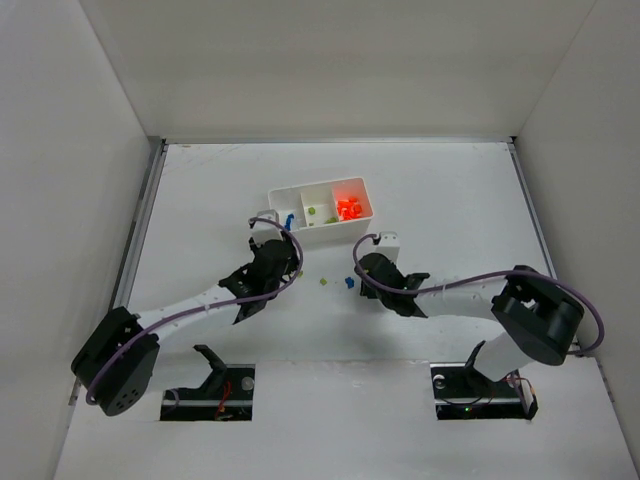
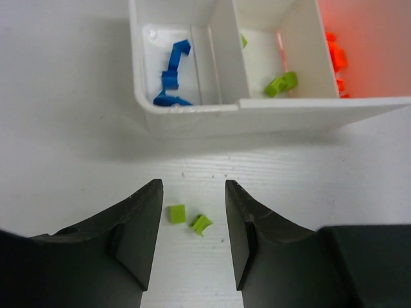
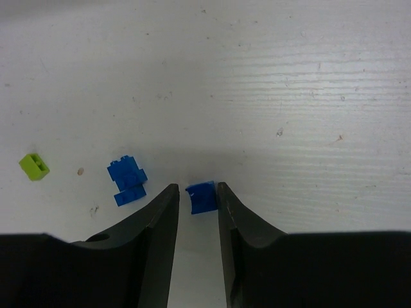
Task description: Sort the legos into containers by color
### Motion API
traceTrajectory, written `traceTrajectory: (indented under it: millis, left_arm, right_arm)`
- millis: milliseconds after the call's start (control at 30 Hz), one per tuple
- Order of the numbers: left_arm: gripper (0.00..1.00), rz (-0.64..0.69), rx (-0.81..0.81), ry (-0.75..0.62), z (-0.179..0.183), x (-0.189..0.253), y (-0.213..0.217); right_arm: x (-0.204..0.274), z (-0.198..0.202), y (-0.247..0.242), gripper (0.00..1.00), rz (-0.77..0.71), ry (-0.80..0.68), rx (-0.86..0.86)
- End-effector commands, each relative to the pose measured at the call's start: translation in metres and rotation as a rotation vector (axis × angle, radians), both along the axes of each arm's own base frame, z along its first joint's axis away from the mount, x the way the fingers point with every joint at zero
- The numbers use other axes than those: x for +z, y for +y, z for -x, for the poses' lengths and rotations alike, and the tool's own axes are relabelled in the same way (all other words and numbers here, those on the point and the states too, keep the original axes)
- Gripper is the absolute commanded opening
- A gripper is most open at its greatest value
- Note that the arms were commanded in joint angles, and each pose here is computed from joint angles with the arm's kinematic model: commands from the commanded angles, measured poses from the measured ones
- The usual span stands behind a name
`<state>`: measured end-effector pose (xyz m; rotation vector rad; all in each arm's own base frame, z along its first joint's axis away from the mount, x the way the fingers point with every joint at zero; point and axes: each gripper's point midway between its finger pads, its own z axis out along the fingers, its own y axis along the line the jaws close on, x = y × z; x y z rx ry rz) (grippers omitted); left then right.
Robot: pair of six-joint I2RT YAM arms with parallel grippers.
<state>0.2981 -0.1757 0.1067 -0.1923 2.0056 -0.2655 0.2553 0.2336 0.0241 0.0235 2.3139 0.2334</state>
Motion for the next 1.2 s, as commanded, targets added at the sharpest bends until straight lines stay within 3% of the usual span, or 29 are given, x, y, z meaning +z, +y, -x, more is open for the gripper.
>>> traceTrajectory:
  millis: [0,100,300,433,667,967,1167]
  left_arm:
    - [0.41,0.043,0.042,-0.001,0.009,-0.003,0.01]
    - [0.41,0.067,0.06,0.015,0.017,-0.01,0.018]
    - [0.41,0.074,0.057,0.036,0.024,-0.017,0.023]
    - [0.42,0.071,0.042,0.042,0.027,-0.021,0.019]
    - [0.43,0.069,0.056,0.046,0.03,-0.028,0.027]
    - [0.43,0.109,0.072,0.046,0.034,-0.03,0.033]
    - [0.42,0.112,0.054,0.055,0.039,-0.037,0.028]
  right_arm:
    - [-0.011,0.006,-0.006,0.34,0.102,0.021,-0.009]
    - [-0.013,0.007,-0.009,0.28,0.141,0.025,-0.029]
    - [-0.015,0.011,-0.01,0.3,0.167,0.032,-0.031]
    - [-0.012,0.011,-0.01,0.19,0.172,0.023,-0.033]
    - [0.044,-0.001,-0.004,0.17,0.097,-0.091,-0.008]
    - [0.154,-0.058,0.118,0.17,-0.151,-0.279,0.232]
    - [0.169,-0.116,0.18,0.19,-0.226,-0.325,0.279]
